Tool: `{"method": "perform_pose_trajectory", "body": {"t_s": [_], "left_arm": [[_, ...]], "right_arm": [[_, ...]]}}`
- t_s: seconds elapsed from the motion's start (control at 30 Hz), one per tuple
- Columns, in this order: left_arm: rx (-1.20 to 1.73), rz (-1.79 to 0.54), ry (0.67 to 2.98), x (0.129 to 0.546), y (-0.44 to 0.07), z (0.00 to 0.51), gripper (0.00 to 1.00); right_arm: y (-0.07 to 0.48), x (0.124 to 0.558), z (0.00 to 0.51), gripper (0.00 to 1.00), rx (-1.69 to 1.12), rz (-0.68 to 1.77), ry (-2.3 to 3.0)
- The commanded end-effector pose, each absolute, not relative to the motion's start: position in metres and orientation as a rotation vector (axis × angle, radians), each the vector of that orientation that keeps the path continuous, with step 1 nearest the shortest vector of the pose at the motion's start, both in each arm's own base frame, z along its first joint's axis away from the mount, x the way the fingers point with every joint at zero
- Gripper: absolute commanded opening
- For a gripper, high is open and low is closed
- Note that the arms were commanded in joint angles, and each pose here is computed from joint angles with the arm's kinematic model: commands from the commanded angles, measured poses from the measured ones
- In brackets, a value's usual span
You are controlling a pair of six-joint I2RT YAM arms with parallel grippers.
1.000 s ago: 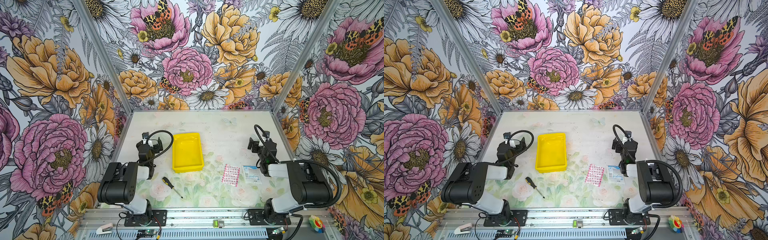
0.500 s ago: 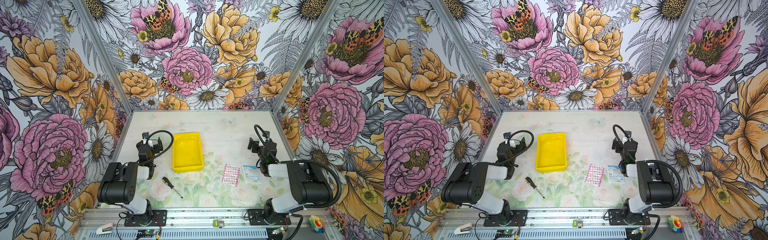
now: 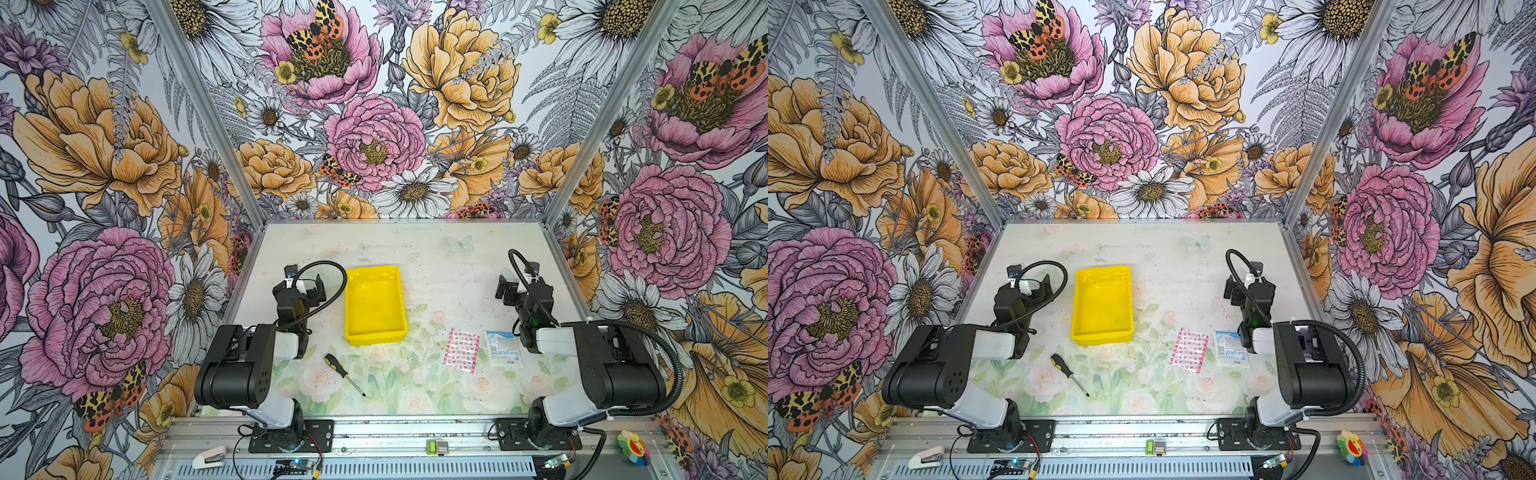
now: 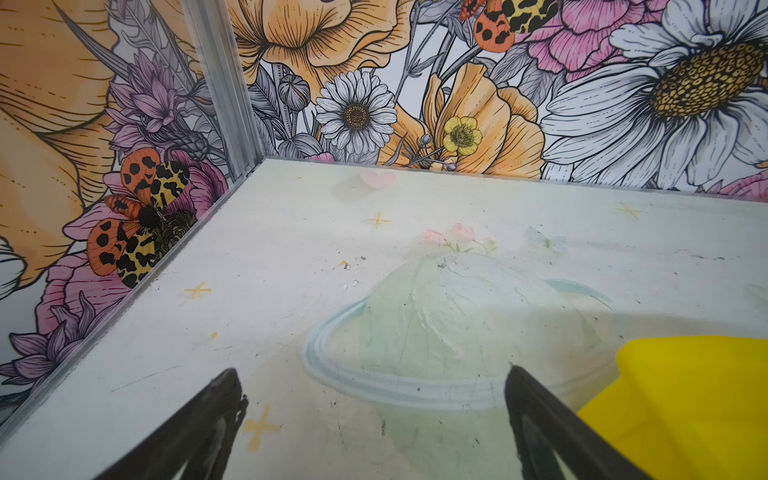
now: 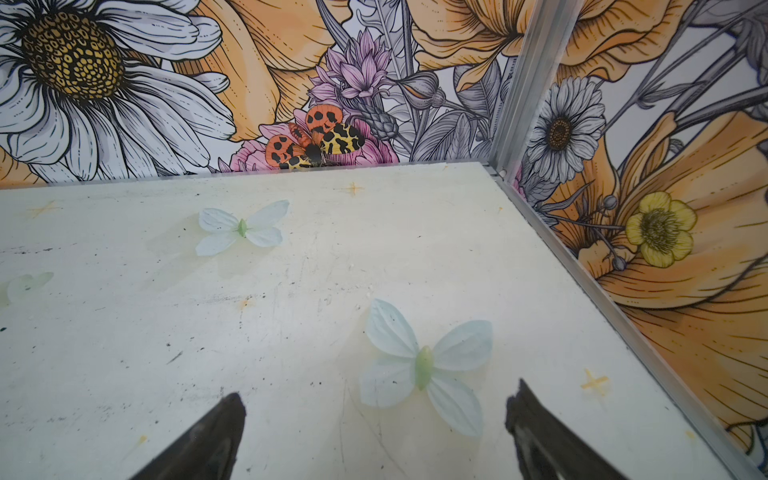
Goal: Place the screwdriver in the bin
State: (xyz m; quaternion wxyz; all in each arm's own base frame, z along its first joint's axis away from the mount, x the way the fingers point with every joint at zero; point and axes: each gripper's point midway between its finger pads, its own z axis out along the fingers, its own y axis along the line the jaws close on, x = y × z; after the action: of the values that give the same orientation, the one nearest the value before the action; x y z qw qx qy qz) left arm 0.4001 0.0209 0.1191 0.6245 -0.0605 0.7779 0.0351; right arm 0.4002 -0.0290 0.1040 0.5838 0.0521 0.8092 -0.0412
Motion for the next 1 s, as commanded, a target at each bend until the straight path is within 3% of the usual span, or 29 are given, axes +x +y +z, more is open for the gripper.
{"method": "perform_pose_trajectory", "body": {"t_s": [0.0,0.97], "left_arm": [[-0.114,0.063,1.755,0.406,0.018,0.129,0.99],[-0.220,0.114,1.725,0.394,0.034,0.147,0.99]], "right_arm": [[-0.025,0.403,0.111,1.00,0.096,-0.095,1.856],[-0.029,0.408,0.130,1.00,0.144,-0.100,1.965]]}}
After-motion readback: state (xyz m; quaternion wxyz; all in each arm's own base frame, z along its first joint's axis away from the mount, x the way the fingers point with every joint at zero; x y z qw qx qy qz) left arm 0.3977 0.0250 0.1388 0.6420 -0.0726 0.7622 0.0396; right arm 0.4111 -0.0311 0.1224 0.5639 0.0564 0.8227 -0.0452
